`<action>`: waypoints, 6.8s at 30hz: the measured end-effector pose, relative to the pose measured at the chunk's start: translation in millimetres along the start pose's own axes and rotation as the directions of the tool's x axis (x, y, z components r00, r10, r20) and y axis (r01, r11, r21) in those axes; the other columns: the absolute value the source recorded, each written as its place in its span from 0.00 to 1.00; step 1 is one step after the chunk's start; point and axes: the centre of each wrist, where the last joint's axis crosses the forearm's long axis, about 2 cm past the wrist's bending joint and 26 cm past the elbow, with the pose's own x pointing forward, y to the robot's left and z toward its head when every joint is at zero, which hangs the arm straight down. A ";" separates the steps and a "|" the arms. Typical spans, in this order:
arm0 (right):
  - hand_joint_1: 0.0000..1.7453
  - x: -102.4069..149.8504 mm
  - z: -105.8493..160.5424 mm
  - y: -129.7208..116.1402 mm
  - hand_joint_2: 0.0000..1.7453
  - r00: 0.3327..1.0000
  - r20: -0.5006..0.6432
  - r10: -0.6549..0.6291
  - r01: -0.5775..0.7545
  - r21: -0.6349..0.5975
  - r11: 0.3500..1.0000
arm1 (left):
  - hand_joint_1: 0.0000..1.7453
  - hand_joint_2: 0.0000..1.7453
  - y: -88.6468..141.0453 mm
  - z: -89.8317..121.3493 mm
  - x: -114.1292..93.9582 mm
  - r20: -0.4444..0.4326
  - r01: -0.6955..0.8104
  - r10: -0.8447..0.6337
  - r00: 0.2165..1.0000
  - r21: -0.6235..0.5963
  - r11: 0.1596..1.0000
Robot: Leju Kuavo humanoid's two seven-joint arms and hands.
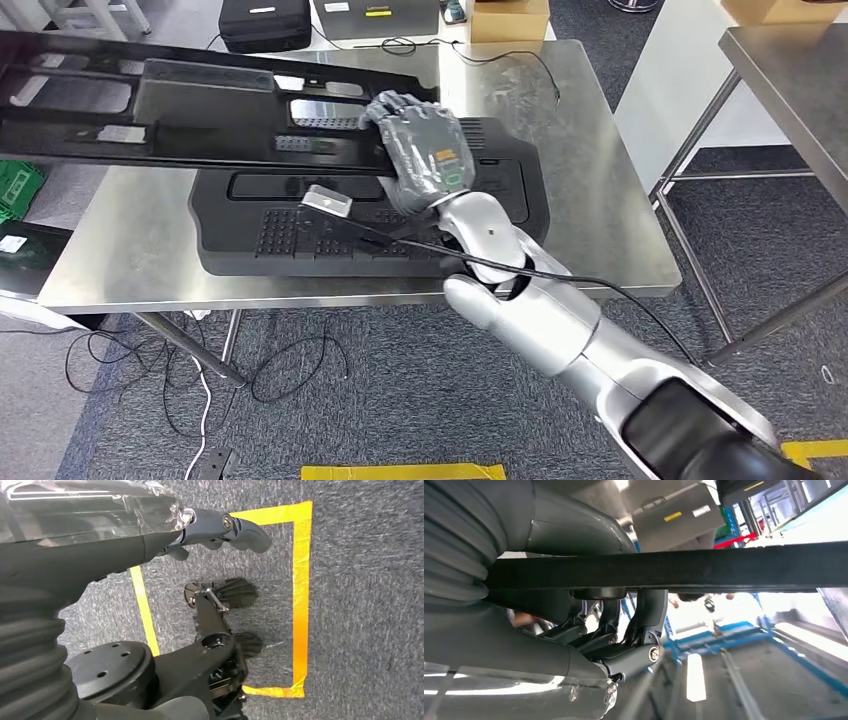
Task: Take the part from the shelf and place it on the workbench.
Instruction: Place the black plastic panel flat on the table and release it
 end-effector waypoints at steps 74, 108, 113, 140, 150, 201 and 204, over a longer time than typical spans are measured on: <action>1.00 7.7 -28.2 57.9 1.00 0.928 -0.154 0.339 -0.300 0.232 0.925 | 0.00 1.00 -0.7 0.2 -0.8 0.004 0.039 -0.039 0.999 -0.035 0.999; 1.00 4.8 -27.0 59.6 1.00 0.931 -0.153 0.330 -0.291 0.235 0.928 | 0.00 1.00 -1.0 0.7 -2.6 0.005 0.040 -0.039 0.999 -0.038 0.998; 1.00 6.1 -27.0 59.6 1.00 0.936 -0.138 0.324 -0.288 0.230 0.930 | 0.00 1.00 -3.3 0.1 -0.7 0.013 0.044 -0.044 0.999 -0.043 0.998; 1.00 24.4 -21.8 65.9 1.00 0.952 -0.075 0.298 -0.269 0.262 0.927 | 0.00 1.00 -4.1 -0.4 0.9 0.018 0.055 -0.054 0.998 -0.047 0.997; 1.00 26.3 -17.1 72.1 1.00 0.952 -0.099 0.290 -0.248 0.308 0.918 | 0.00 1.00 -5.1 -2.1 7.8 0.031 0.090 -0.089 0.996 -0.059 0.994; 0.00 33.2 17.9 109.5 0.00 0.962 -0.055 0.267 -0.194 0.549 0.813 | 0.00 0.00 -5.9 -4.6 18.8 0.014 0.133 -0.133 0.991 -0.045 0.990; 0.00 33.1 18.1 110.0 0.00 0.960 -0.040 0.276 -0.203 0.580 0.789 | 0.00 0.00 -6.0 -4.7 19.4 0.012 0.134 -0.134 0.991 -0.045 0.990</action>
